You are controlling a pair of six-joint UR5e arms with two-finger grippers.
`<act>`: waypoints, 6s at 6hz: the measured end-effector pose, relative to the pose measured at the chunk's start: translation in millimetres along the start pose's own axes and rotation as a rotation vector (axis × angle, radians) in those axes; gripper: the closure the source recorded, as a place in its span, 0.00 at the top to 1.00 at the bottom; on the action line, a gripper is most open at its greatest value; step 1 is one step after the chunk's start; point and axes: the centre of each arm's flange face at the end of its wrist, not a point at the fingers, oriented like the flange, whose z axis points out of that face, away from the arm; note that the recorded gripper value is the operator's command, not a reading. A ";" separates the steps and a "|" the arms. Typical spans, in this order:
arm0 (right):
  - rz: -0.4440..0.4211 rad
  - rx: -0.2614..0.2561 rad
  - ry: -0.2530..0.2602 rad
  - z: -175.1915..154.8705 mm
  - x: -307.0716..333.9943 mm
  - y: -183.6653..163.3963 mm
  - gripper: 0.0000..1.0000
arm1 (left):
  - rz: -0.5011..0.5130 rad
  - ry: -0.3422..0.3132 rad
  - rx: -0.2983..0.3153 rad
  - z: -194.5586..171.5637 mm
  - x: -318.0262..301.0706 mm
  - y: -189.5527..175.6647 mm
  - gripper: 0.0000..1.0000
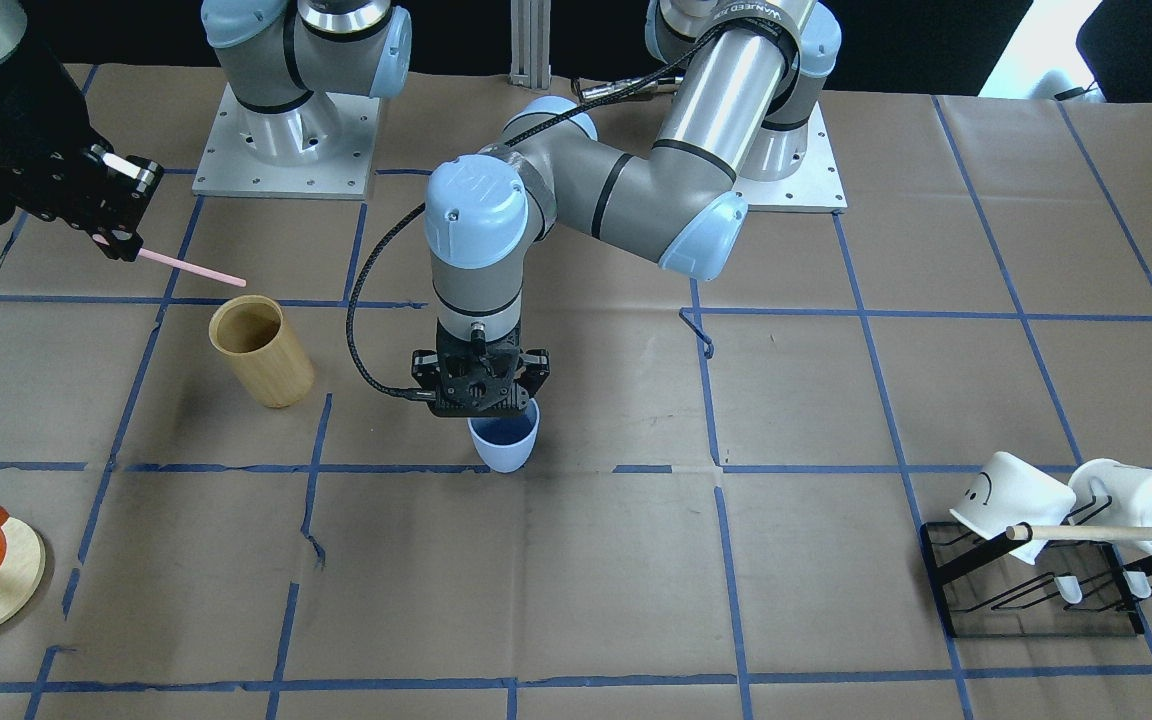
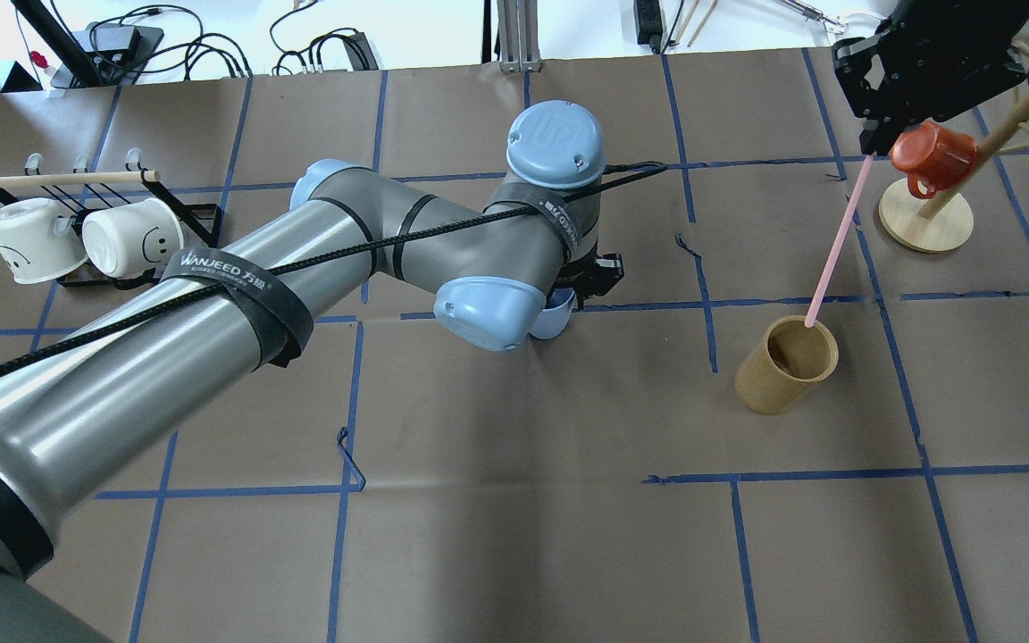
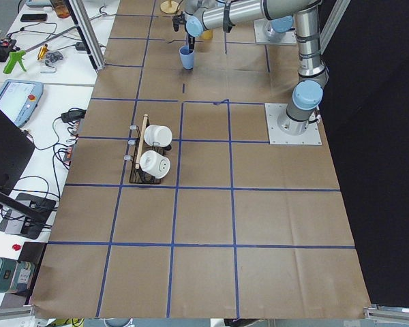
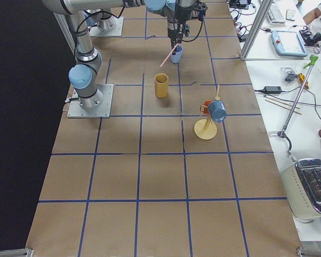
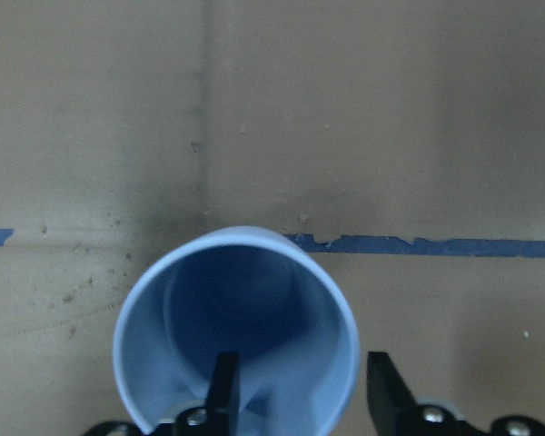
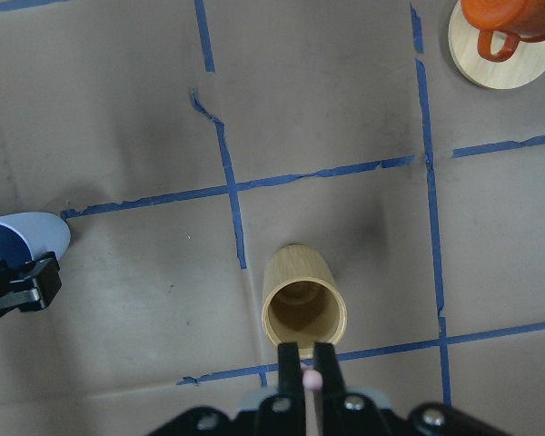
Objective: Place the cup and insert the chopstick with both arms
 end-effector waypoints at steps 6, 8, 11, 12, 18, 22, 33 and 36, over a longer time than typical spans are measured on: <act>-0.014 -0.010 -0.022 33.1 -31.2 -29.5 0.05 | 0.099 -0.007 0.024 -175.0 -137.3 -14.6 0.98; 0.018 0.014 -0.073 43.6 -93.3 -29.2 0.05 | 0.136 -0.021 -0.005 -240.9 -202.4 1.1 0.98; 0.088 0.052 -0.118 44.8 -194.8 -35.2 0.05 | 0.146 -0.027 -0.015 -260.2 -215.6 8.3 0.98; 0.095 0.059 -0.121 45.2 -227.8 -35.2 0.05 | 0.146 -0.028 -0.015 -260.4 -216.0 9.6 0.98; 0.079 0.026 -0.046 98.1 -253.4 -33.4 0.04 | 0.147 -0.029 -0.017 -259.8 -215.6 12.6 0.98; 0.079 0.045 -0.064 134.9 -257.8 -38.5 0.04 | 0.147 -0.030 -0.019 -258.8 -215.3 13.5 0.98; 0.030 -0.138 -0.035 46.7 -87.7 -12.9 1.00 | 0.146 -0.031 -0.020 -258.4 -215.9 15.1 0.98; 0.050 -0.042 0.026 62.7 -63.1 56.4 1.00 | 0.145 -0.031 -0.020 -258.4 -216.4 14.9 0.98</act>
